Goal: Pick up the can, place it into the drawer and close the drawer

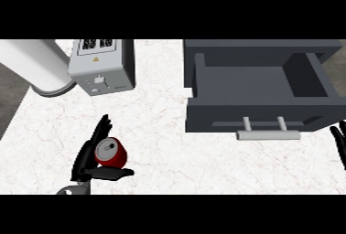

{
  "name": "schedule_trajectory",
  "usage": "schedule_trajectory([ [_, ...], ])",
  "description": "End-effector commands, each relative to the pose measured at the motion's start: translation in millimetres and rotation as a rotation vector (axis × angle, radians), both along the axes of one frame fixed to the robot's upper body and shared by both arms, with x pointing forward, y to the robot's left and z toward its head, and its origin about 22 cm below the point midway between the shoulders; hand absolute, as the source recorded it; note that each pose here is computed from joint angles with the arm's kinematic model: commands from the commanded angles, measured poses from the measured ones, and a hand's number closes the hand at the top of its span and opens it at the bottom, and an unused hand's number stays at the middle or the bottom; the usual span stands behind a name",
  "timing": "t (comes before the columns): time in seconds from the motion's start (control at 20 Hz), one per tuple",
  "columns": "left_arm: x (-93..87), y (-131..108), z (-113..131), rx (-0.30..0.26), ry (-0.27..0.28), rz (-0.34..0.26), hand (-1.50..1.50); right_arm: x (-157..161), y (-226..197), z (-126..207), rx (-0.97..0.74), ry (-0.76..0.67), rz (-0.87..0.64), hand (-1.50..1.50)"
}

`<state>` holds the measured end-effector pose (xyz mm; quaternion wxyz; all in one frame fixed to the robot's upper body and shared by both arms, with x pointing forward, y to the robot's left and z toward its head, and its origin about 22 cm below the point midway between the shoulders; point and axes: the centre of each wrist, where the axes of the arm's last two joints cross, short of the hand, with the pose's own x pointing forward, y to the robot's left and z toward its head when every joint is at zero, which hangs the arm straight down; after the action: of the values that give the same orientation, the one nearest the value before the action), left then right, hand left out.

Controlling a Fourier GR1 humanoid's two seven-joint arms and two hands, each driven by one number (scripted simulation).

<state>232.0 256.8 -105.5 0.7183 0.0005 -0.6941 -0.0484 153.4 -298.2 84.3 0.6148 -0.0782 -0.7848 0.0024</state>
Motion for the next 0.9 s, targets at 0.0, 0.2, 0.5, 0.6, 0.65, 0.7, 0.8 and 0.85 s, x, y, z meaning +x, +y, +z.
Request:
schedule_trajectory([
  [0.0,14.0,-15.3,18.4,-0.012,0.008,-0.031,-1.5,-14.2,-15.5,0.4,0.007,-0.003,0.014,-1.5],
  [0.2,13.3,-13.8,7.3,-0.032,-0.033,-0.043,1.5,-3.5,-5.1,15.8,0.012,0.011,0.003,-1.5],
  [0.5,18.7,-40.8,20.3,-0.111,-0.021,-0.087,1.5,-7.3,-3.4,8.0,0.02,-0.014,-0.008,-1.5],
  [0.6,2.8,-40.1,11.2,-0.115,-0.031,-0.088,1.5,-27.5,4.1,15.1,0.027,0.004,0.014,-1.5],
  [0.65,12.8,-52.4,24.4,-0.103,-0.042,-0.098,1.5,-10.5,-10.3,6.6,0.013,-0.008,-0.012,-1.5],
  [0.7,22.7,-47.2,38.1,-0.129,-0.07,-0.129,1.5,-6.7,-7.8,0.9,0.014,-0.006,0.004,-1.5],
  [0.8,21.2,-43.6,38.2,-0.123,-0.073,-0.134,1.5,-10.1,-1.5,13.6,0.049,-0.011,-0.007,-1.5],
  [0.85,18.4,-21.9,32.1,-0.153,-0.085,-0.08,1.5,-19.8,-2.5,20.8,0.015,-0.014,-0.005,-1.5],
])
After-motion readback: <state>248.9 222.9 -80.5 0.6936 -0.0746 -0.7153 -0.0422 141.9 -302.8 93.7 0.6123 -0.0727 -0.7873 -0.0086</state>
